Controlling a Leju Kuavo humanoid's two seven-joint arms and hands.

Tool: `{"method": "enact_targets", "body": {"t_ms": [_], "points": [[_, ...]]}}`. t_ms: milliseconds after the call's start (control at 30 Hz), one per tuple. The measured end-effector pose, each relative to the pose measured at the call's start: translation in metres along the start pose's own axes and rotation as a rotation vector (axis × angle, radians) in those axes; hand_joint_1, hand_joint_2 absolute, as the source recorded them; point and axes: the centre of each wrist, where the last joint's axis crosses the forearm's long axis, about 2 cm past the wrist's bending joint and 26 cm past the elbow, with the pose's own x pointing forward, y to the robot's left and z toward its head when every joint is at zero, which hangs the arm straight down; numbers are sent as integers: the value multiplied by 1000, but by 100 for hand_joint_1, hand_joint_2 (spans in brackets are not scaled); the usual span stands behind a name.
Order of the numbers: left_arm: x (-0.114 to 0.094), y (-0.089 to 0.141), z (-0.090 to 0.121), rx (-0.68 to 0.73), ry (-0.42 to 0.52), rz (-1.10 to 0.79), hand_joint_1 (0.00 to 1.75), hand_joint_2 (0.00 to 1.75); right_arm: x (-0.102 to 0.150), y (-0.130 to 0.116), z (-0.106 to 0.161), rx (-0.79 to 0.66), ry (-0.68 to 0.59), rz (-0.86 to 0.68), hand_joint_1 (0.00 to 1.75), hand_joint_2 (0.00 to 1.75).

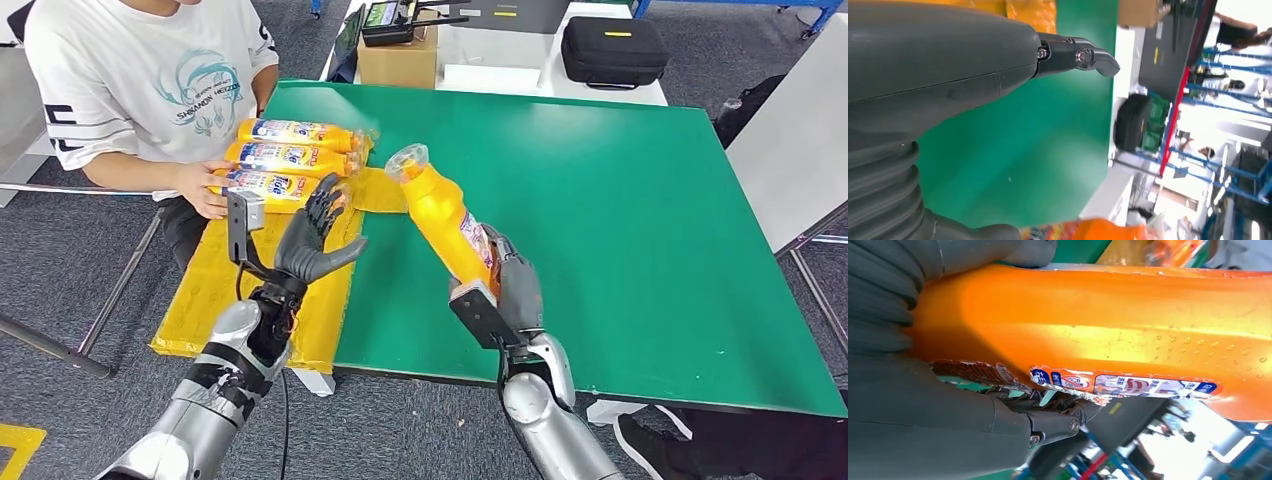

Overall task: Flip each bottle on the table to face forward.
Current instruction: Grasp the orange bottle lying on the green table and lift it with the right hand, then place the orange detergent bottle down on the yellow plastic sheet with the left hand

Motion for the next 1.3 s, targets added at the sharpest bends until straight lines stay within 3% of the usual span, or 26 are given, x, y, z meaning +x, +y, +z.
{"method": "enact_targets", "body": {"t_ms": [400, 633, 900, 1200, 1267, 1300], "points": [[3, -29, -13, -208, 65, 83, 0, 175, 18, 10, -13, 40, -150, 93, 175, 175], [1, -34, -12, -242, 87, 107, 0, 175, 19, 12, -15, 57, -165, 109, 175, 175], [1, -41, -11, -306, 142, 266, 0, 175, 16, 15, -15, 73, -177, 128, 175, 175], [3, -44, -7, -328, 143, 342, 1, 175, 14, 16, -15, 79, -169, 124, 175, 175], [4, -45, -7, -329, 143, 354, 88, 175, 14, 16, -15, 80, -167, 122, 175, 175], [4, -45, -7, -328, 140, 358, 132, 175, 14, 16, -15, 82, -167, 121, 165, 175]]}}
